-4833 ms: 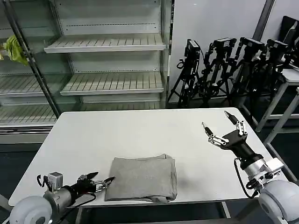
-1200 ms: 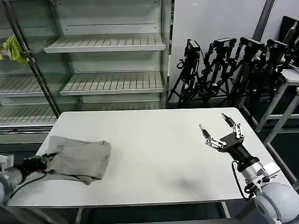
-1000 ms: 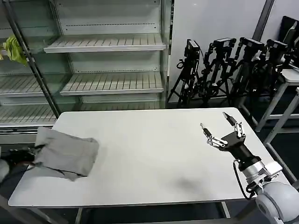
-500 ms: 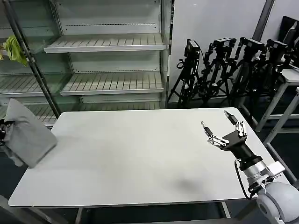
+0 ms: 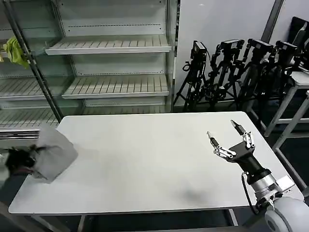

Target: Fold and organize the clothes.

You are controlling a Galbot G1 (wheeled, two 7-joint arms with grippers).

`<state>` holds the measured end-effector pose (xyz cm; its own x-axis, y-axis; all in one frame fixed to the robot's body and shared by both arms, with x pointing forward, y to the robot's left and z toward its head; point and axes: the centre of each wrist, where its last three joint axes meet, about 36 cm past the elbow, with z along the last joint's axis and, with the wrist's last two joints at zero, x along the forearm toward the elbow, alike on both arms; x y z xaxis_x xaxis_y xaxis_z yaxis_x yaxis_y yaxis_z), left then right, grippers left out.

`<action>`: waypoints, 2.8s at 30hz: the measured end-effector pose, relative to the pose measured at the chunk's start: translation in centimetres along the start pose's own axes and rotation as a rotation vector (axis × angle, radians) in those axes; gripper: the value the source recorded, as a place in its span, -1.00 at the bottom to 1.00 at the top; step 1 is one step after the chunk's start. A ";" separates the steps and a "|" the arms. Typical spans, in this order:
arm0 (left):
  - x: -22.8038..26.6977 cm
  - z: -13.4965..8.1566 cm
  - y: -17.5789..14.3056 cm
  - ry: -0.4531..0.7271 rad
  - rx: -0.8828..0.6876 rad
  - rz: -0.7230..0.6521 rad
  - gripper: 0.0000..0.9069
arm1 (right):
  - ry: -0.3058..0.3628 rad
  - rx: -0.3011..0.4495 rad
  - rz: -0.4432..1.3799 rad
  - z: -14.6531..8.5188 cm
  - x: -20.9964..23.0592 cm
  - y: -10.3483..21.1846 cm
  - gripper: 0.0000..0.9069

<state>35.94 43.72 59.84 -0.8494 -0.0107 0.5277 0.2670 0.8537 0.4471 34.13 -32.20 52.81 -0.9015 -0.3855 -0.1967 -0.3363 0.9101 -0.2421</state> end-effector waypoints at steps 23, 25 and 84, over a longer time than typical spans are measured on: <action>-0.9 -1.2 -7.1 -0.051 0.153 0.286 -0.58 | 0.058 0.038 0.011 -0.1 2.7 1.1 1.00; -1.1 -1.5 -7.5 -0.064 0.182 0.317 -0.53 | 0.065 0.041 0.009 0.0 2.9 1.3 1.00; -0.6 -1.9 -5.0 -0.331 0.366 0.135 1.00 | 0.371 -0.556 -0.209 5.9 -3.2 15.8 1.00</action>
<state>35.96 38.47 58.69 -0.9328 0.2272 0.2798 0.2578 0.9631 0.0772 33.26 -17.46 44.00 -0.8029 -0.5734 0.1628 -0.5128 0.8037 0.3019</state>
